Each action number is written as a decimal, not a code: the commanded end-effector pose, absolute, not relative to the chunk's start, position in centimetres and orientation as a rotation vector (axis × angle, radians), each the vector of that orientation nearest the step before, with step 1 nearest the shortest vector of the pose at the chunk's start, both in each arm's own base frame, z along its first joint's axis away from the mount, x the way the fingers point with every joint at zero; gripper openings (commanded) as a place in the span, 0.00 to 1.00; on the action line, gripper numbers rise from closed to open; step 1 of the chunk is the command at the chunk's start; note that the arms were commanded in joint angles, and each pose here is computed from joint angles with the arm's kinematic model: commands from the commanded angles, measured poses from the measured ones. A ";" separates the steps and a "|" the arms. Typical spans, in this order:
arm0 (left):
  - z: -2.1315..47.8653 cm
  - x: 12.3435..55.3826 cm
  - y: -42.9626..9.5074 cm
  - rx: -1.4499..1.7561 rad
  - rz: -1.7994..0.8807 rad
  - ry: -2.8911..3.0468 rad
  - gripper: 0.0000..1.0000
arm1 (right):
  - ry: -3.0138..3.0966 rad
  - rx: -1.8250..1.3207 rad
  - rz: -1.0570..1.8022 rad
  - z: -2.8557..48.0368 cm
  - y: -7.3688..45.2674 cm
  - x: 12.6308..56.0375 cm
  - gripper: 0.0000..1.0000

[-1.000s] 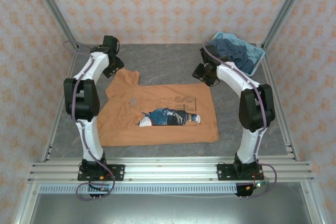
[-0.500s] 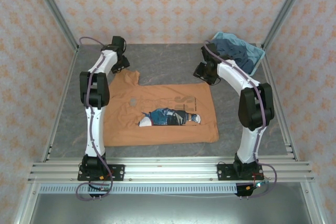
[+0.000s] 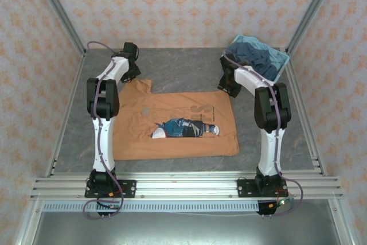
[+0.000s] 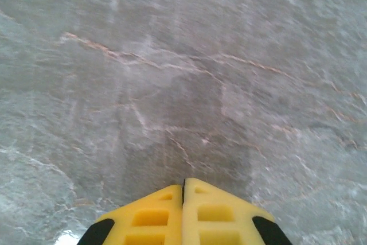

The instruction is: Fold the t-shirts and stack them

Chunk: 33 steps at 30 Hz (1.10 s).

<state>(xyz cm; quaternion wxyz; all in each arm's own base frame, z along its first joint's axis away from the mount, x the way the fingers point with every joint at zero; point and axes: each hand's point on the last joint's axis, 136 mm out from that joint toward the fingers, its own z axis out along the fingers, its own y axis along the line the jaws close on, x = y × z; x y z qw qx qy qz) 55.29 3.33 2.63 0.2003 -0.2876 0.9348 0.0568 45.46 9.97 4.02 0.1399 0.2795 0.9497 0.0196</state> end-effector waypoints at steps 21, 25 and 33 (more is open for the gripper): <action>12.7 52.7 0.4 -0.683 0.016 2.529 0.00 | 2.682 0.728 0.028 5.9 9.4 46.4 0.00; 14.3 51.5 0.5 -0.666 0.024 2.509 0.00 | 2.673 0.712 0.057 7.1 9.7 46.0 0.00; 18.2 49.0 -1.0 -0.638 -0.094 2.445 0.00 | 2.668 0.685 0.091 8.6 9.8 44.2 0.00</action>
